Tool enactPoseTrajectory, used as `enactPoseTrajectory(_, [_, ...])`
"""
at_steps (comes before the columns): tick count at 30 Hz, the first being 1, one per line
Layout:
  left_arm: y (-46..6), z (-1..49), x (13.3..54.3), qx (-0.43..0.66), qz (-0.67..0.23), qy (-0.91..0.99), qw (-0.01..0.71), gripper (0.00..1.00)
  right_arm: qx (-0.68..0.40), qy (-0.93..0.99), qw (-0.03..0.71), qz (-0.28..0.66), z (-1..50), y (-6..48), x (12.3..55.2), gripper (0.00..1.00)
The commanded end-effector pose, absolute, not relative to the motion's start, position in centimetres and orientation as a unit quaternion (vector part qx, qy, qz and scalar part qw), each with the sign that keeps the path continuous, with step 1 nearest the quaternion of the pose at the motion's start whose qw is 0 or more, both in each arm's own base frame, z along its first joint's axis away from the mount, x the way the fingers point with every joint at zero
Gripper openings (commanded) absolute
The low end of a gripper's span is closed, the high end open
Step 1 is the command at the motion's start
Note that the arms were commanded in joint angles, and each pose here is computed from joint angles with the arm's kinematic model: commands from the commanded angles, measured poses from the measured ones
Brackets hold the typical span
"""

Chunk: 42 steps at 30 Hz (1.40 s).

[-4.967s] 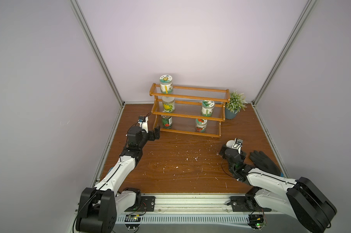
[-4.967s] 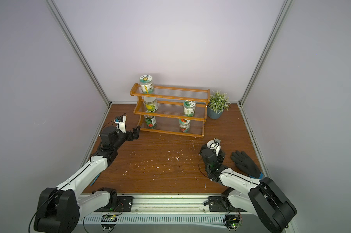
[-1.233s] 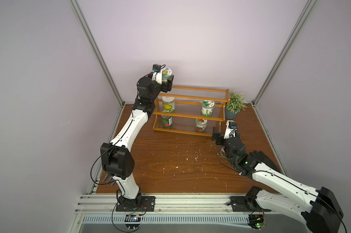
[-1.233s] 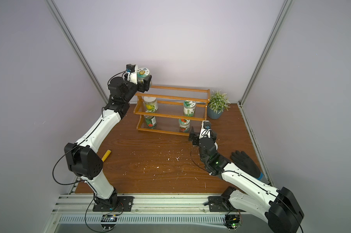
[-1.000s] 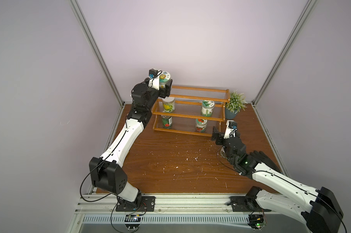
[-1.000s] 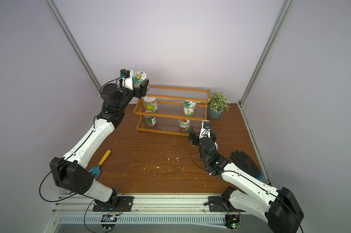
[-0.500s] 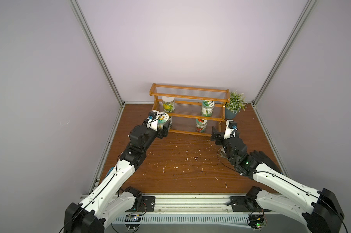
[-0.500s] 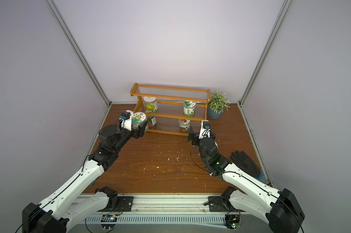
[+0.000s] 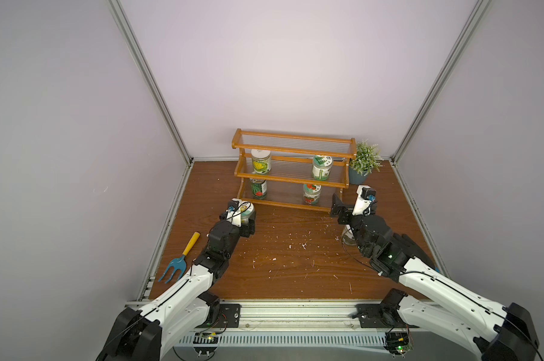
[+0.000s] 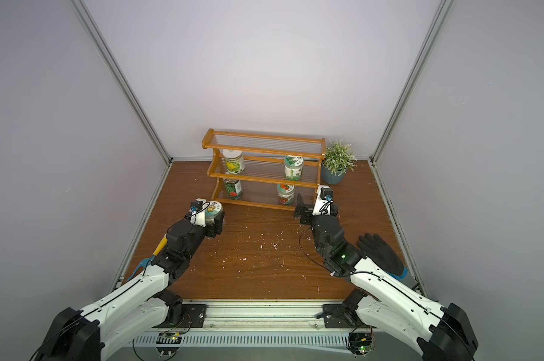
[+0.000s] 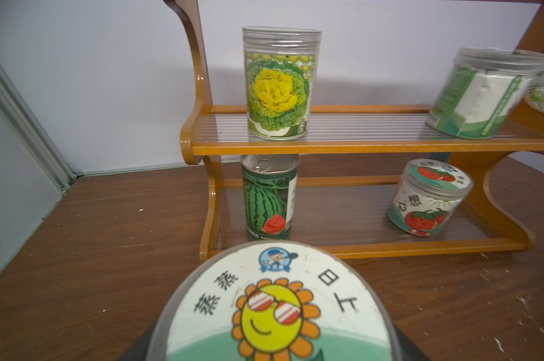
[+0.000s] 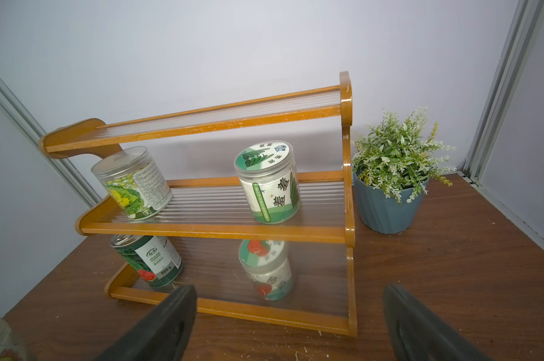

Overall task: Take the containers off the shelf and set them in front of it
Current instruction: Place the container at the center of the board.

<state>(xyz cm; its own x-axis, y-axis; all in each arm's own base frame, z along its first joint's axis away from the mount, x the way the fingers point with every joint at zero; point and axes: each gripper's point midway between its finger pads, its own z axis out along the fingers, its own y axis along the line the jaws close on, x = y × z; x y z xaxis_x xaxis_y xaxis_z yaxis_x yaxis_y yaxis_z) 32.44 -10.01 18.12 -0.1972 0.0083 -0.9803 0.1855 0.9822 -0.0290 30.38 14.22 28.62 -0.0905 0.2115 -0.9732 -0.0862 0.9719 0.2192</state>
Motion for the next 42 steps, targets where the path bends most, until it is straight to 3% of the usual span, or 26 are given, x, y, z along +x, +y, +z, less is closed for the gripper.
enactPoseTrajectory(1, [-9.3, 20.6, 33.8, 0.023, -0.057, 0.739, 0.671, 0.51, 0.044, 0.725, 0.676, 0.124, 29.0, 14.3, 30.1, 0.99])
enactPoseTrajectory(27, [-8.0, 13.2, 37.0, -0.030, -0.006, 0.778, 0.627, 0.55, 0.046, 0.724, 0.678, 0.118, 27.9, 13.8, 29.9, 0.99])
enactPoseTrajectory(42, [-7.4, 10.8, 38.2, -0.048, 0.012, 0.817, 0.574, 0.76, 0.050, 0.722, 0.680, 0.118, 27.9, 14.0, 30.1, 0.99])
